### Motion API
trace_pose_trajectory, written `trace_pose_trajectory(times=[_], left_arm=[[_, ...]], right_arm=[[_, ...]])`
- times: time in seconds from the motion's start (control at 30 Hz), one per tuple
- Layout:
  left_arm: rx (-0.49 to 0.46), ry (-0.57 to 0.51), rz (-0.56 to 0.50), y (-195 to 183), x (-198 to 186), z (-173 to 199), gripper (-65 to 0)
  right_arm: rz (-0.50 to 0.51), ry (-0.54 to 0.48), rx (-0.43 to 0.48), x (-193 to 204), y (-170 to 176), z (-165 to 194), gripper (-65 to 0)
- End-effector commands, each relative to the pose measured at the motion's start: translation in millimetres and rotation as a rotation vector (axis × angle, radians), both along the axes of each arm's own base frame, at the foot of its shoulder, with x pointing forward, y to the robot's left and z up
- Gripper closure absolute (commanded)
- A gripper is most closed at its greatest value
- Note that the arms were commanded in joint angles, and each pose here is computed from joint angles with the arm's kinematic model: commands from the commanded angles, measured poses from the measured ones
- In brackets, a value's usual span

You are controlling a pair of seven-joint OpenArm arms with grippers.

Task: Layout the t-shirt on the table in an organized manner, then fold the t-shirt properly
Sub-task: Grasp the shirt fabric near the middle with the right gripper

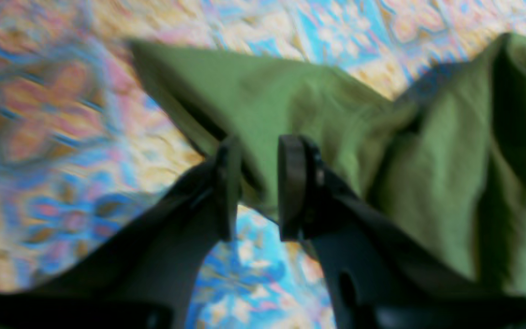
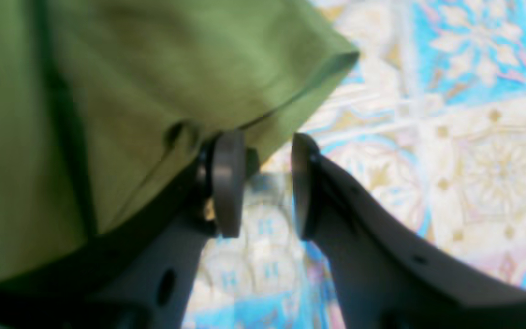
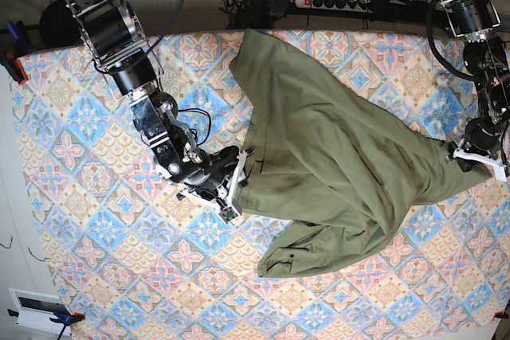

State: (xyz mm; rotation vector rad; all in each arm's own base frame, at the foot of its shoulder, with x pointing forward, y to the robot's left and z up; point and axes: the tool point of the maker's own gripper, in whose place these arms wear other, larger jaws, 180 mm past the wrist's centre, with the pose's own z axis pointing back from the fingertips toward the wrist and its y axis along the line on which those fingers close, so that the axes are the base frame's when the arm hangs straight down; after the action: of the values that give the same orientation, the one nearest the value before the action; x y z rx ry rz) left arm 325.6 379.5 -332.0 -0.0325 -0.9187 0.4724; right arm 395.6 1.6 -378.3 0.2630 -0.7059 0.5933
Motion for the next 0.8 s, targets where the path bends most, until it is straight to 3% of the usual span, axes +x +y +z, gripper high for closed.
trace_pose_trajectory(times=[0.0, 0.13, 0.33, 0.77], left_arm=[[0.016, -0.038, -0.001, 6.5, 3.1, 15.1, -14.6], [-0.053, -0.012, -0.004, -1.5, -11.9, -0.6, -14.5], [-0.100, 0.002, -0.017, -11.5, -25.3, -9.3, -14.5], [-0.137, -0.040, -0.082, -55.4, -34.5, -3.6, -14.5]], right_arm=[[0.020, -0.073, 0.046, 15.7, 17.0, 23.5, -21.3], [0.010, -0.110, -0.036, 26.8, 6.3, 19.1, -24.8], [-0.005, -0.130, -0.127, 48.4, -1.4, 14.5, -25.1], [-0.049, -0.149, -0.120, 72.4, -20.6, -6.6, -25.2]])
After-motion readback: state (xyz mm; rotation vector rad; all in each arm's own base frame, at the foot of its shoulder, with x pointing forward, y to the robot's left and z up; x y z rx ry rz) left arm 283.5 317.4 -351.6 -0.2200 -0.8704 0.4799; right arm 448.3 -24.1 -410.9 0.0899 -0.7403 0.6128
